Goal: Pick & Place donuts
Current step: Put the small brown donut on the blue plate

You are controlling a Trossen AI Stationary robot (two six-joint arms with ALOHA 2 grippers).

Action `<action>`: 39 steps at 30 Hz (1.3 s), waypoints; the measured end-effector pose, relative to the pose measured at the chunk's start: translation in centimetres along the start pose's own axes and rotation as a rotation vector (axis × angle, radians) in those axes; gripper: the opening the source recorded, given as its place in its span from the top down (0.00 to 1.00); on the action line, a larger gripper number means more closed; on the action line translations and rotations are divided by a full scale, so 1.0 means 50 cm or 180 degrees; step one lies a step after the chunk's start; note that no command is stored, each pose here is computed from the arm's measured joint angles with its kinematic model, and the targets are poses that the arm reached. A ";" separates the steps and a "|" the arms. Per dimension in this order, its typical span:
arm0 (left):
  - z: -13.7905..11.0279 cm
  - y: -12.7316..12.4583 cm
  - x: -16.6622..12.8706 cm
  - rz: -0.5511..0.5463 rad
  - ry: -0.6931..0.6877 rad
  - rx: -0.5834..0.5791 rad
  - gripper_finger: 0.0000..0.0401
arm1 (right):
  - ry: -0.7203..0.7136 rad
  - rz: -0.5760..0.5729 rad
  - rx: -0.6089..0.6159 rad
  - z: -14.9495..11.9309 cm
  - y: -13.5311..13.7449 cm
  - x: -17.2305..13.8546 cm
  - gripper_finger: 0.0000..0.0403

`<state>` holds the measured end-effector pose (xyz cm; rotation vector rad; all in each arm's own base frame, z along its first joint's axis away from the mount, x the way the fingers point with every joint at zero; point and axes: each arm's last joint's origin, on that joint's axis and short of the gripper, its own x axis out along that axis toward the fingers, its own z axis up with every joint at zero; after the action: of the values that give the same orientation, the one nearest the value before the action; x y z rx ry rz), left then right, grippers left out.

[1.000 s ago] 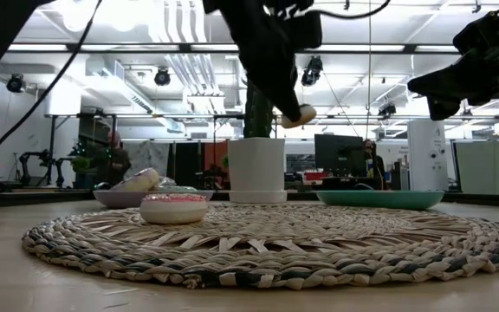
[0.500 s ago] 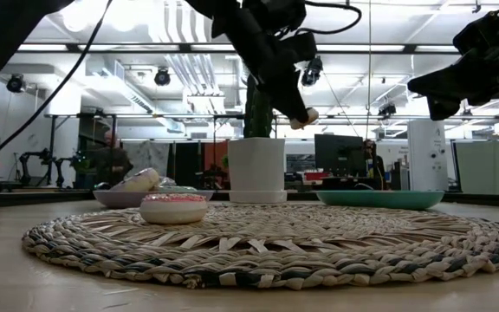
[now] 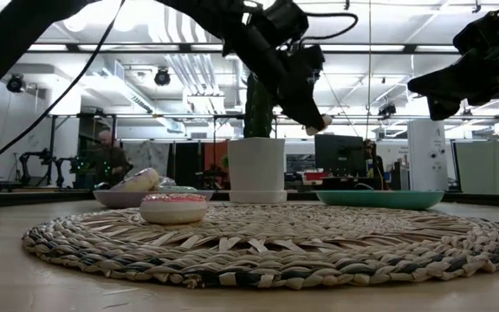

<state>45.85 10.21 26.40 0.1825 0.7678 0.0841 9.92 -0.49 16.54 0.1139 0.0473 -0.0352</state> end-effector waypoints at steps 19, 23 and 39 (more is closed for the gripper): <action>0.034 0.039 0.108 -0.0032 -0.0047 -0.0075 0.51 | -0.0001 -0.0001 0.0000 0.000 0.000 0.000 0.98; 0.039 0.041 0.133 -0.0091 -0.0006 -0.0084 0.51 | -0.0001 0.0001 0.0000 0.000 0.000 0.000 0.98; -0.002 0.031 0.184 -0.0198 0.0377 -0.0157 0.51 | 0.0000 -0.0001 0.0000 0.000 0.000 0.000 0.98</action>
<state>52.37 13.04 20.38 0.1072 0.8881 0.0552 9.92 -0.50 16.54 0.1139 0.0474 -0.0355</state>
